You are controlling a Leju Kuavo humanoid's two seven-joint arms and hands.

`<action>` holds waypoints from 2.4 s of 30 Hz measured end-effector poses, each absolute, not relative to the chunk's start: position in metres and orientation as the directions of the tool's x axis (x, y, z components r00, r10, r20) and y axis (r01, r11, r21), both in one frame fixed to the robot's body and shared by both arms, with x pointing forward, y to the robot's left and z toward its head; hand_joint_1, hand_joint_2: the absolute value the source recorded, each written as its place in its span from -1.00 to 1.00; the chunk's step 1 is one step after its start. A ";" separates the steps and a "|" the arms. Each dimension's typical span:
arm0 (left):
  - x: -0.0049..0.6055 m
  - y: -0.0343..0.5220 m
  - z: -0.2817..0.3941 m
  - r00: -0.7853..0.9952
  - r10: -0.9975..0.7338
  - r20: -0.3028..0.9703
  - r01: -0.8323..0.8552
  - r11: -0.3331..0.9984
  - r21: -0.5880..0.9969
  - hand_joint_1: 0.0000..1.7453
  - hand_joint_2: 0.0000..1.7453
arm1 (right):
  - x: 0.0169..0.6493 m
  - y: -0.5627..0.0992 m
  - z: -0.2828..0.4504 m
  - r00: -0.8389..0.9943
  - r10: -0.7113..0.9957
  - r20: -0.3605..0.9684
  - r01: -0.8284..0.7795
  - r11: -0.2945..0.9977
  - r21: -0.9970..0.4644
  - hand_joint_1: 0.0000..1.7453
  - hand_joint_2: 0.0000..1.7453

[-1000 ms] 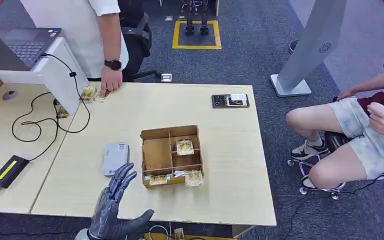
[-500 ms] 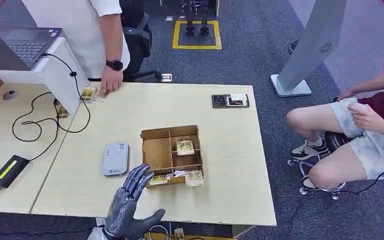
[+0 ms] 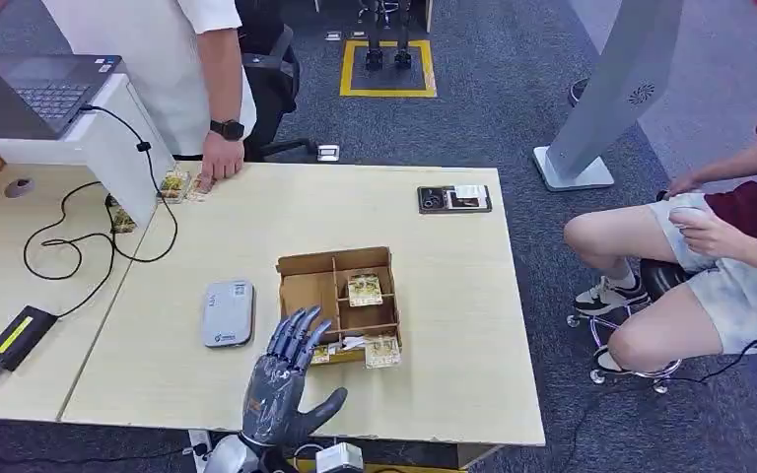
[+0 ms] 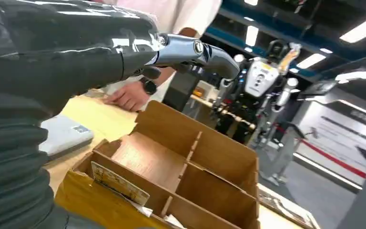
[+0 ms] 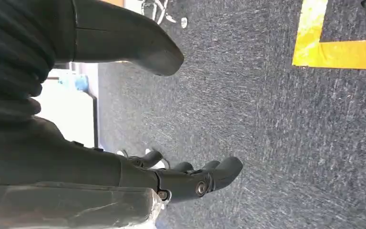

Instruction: Pass the card to the sensor for recognition and then transmit it.

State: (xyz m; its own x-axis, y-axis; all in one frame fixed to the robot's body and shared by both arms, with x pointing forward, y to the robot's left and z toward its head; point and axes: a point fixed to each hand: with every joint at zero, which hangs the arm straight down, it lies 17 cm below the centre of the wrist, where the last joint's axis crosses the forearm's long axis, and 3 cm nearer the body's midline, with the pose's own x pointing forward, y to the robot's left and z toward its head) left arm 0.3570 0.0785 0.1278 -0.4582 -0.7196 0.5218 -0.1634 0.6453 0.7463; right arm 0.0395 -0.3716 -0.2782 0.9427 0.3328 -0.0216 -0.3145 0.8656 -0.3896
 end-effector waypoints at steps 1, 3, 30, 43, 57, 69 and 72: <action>0.360 0.080 0.127 -0.443 -0.732 0.518 -0.172 0.636 0.752 -1.00 1.00 | 0.039 -0.371 -0.278 0.943 0.333 -0.023 -0.315 0.865 -0.390 -1.00 1.00; 0.364 0.082 0.126 -0.420 -0.750 0.510 -0.186 0.622 0.761 -1.00 1.00 | 0.039 -0.371 -0.278 0.943 0.333 -0.024 -0.315 0.865 -0.390 -1.00 1.00; 0.385 0.109 0.112 -0.285 -0.943 0.169 -0.336 0.264 0.904 -1.00 1.00 | 0.050 -0.371 -0.277 0.934 0.358 -0.007 -0.330 0.852 -0.406 -1.00 1.00; 0.386 0.118 0.124 -0.289 -0.945 0.152 -0.370 0.257 0.893 0.70 1.00 | 0.054 -0.369 -0.277 0.931 0.364 0.001 -0.332 0.851 -0.408 -1.00 1.00; 0.385 0.114 0.124 -0.311 -0.939 0.145 -0.366 0.259 0.894 1.00 1.00 | 0.059 -0.369 -0.276 0.929 0.370 0.013 -0.332 0.847 -0.415 -1.00 1.00; 0.384 0.110 0.089 -0.331 -0.930 0.163 -0.278 0.261 0.924 1.00 1.00 | 0.066 -0.368 -0.276 0.928 0.372 0.023 -0.330 0.849 -0.412 -1.00 1.00; 0.384 0.110 0.085 -0.330 -0.930 0.161 -0.272 0.257 0.927 1.00 1.00 | 0.067 -0.368 -0.276 0.928 0.372 0.023 -0.330 0.849 -0.412 -1.00 1.00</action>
State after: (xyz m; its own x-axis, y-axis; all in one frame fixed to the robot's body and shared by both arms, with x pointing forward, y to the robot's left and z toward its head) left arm 0.3844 0.1101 0.0855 -0.3299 -0.9302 0.1609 -0.2722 0.2569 0.9273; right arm 0.0666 -0.3677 -0.2758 0.9279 0.3722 0.0232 -0.3303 0.8491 -0.4121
